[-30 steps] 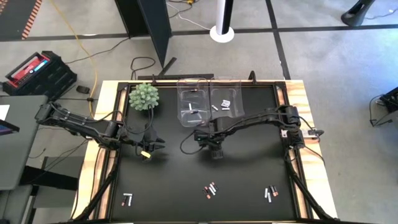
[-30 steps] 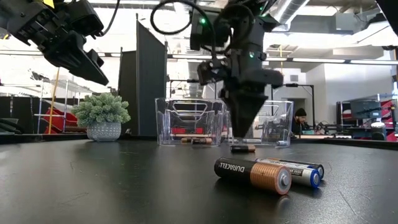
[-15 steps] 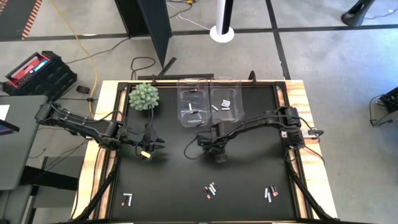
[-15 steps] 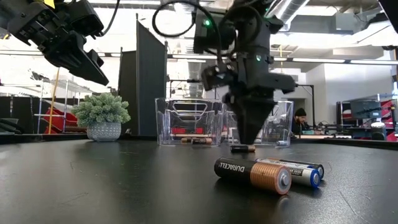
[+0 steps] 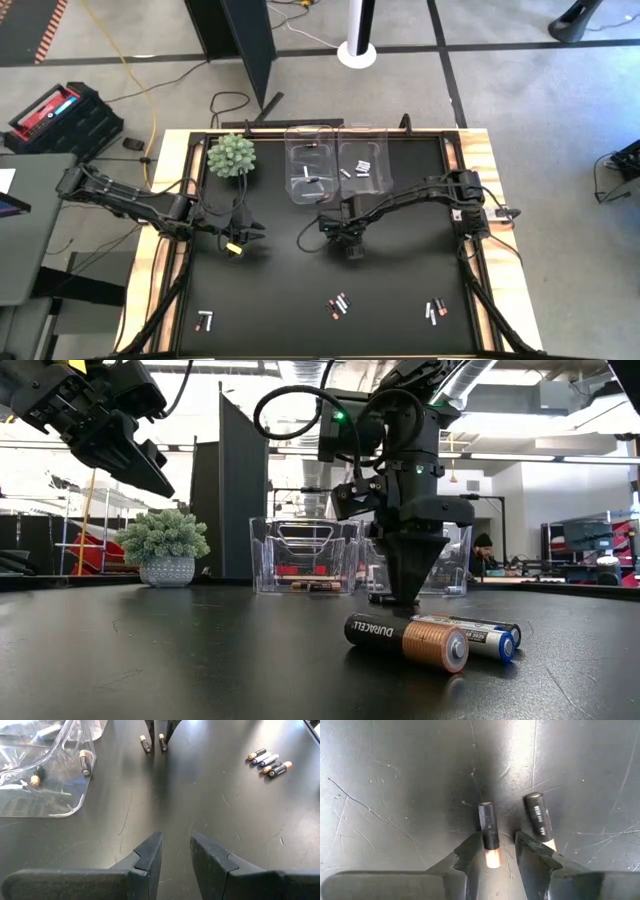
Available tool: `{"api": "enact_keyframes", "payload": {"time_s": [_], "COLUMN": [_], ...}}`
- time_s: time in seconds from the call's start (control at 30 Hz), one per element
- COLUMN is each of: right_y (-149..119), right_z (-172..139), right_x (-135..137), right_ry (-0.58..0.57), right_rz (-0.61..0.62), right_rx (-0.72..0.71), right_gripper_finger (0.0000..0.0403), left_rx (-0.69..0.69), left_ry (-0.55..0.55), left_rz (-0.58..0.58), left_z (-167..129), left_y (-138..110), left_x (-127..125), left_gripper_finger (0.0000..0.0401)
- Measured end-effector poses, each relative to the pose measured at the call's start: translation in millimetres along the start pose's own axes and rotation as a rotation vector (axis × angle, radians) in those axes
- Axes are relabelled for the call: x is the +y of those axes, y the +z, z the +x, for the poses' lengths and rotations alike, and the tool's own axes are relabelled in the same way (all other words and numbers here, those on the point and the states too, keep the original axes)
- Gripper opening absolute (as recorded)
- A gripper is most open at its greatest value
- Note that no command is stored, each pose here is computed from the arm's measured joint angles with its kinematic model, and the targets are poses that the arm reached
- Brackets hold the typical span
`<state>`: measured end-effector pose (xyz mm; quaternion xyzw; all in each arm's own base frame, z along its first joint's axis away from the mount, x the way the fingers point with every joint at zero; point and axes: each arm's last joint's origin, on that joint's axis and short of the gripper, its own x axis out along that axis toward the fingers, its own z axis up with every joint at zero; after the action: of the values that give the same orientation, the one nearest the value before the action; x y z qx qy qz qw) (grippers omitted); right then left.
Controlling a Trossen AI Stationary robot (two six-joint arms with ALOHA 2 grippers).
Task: Sort batteries
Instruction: Put the small black battery into the left transparent bin
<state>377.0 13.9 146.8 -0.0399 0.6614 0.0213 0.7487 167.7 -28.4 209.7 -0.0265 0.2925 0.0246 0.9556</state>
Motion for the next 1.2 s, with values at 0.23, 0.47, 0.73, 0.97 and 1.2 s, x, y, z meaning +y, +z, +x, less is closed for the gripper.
{"api": "enact_keyframes", "payload": {"time_s": [0.23,0.47,0.73,0.97,1.2], "right_y": [0.4,0.1,-0.1,5.7,5.8], "right_z": [0.1,-0.3,-2.0,-24.3,-75.3], "right_x": [-0.2,-0.1,-0.1,-0.9,-7.4], "right_ry": [-0.003,-0.003,-0.002,0.004,-0.006], "right_rz": [-0.002,-0.002,-0.002,-0.002,0.028], "right_rx": [-0.004,-0.003,0.005,0.042,-0.117], "right_gripper_finger": [0.0078,0.0012,0.0010,0.0011,0.0011], "left_rx": [0.001,0.001,0.000,0.001,0.001], "left_ry": [0.000,0.000,0.000,0.000,0.000], "left_rz": [0.012,0.012,0.012,0.012,0.011], "left_z": [0.1,0.0,0.0,0.0,0.1], "left_y": [-0.1,-0.1,0.0,-0.1,-0.1], "left_x": [0.0,0.0,0.0,0.0,0.0], "left_gripper_finger": [0.0098,0.0098,0.0098,0.0098,0.0098]}}
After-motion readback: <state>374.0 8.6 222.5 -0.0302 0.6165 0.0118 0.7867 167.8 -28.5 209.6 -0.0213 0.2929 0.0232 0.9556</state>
